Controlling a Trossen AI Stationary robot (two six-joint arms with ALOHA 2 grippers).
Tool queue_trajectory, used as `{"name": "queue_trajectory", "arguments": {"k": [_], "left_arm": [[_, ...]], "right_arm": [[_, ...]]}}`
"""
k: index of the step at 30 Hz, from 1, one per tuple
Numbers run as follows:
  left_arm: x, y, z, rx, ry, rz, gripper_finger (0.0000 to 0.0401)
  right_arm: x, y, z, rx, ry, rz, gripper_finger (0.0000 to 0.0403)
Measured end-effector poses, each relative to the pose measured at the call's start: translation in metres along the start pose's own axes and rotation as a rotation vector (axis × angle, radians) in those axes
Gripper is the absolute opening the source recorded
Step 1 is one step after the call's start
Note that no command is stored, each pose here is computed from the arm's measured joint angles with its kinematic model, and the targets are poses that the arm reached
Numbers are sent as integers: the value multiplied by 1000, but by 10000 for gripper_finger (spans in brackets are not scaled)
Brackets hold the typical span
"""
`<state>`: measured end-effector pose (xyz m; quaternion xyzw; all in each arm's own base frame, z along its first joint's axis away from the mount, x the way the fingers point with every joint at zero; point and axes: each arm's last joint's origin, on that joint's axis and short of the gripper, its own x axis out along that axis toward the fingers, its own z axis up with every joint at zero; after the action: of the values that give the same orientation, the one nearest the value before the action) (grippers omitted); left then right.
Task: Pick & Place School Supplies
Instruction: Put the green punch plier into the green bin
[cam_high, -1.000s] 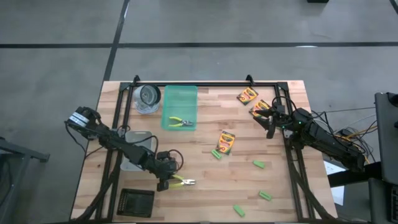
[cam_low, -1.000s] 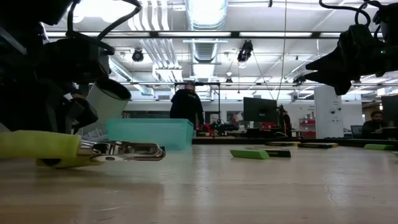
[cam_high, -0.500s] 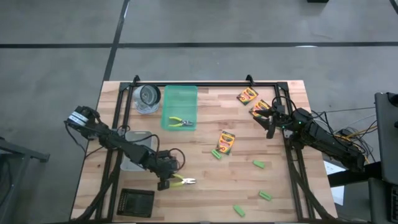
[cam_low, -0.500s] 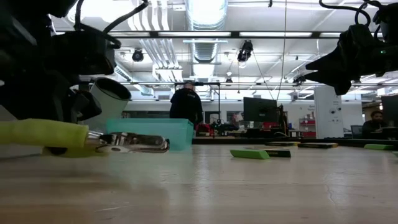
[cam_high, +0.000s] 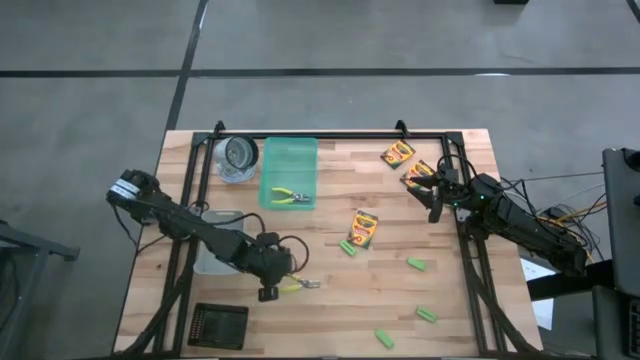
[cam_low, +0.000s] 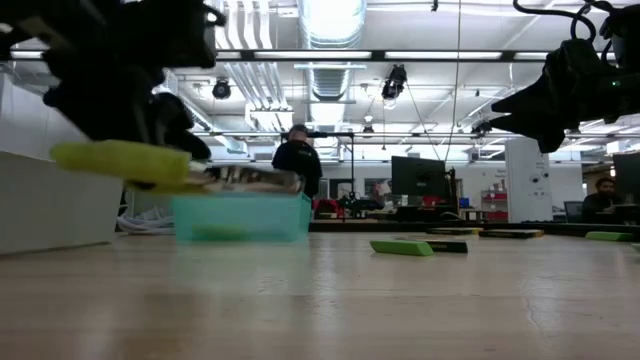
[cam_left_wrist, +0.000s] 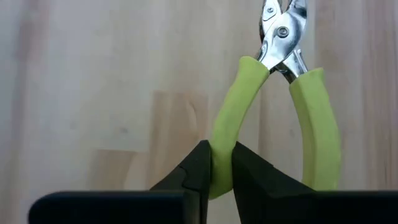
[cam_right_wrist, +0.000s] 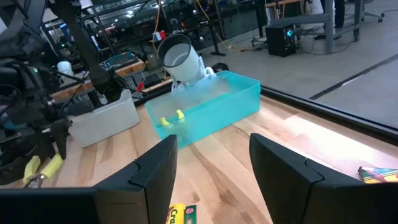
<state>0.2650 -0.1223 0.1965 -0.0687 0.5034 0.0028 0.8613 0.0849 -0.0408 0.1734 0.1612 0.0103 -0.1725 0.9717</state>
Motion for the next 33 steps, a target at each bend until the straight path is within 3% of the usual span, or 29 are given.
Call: {"name": "queue_trajectory", "arguments": {"k": [17,27,33], "left_arm": [[-57,17,48,16,-41,179,52],[-89,54,62,-14,-130,213,53],[-94,83,65,-80,-111,276,53]], "right_arm": [[0,0,0,0,0,0,196],[0,0,0,0,1,0,196],[0,0,0,0,1,0,196]]}}
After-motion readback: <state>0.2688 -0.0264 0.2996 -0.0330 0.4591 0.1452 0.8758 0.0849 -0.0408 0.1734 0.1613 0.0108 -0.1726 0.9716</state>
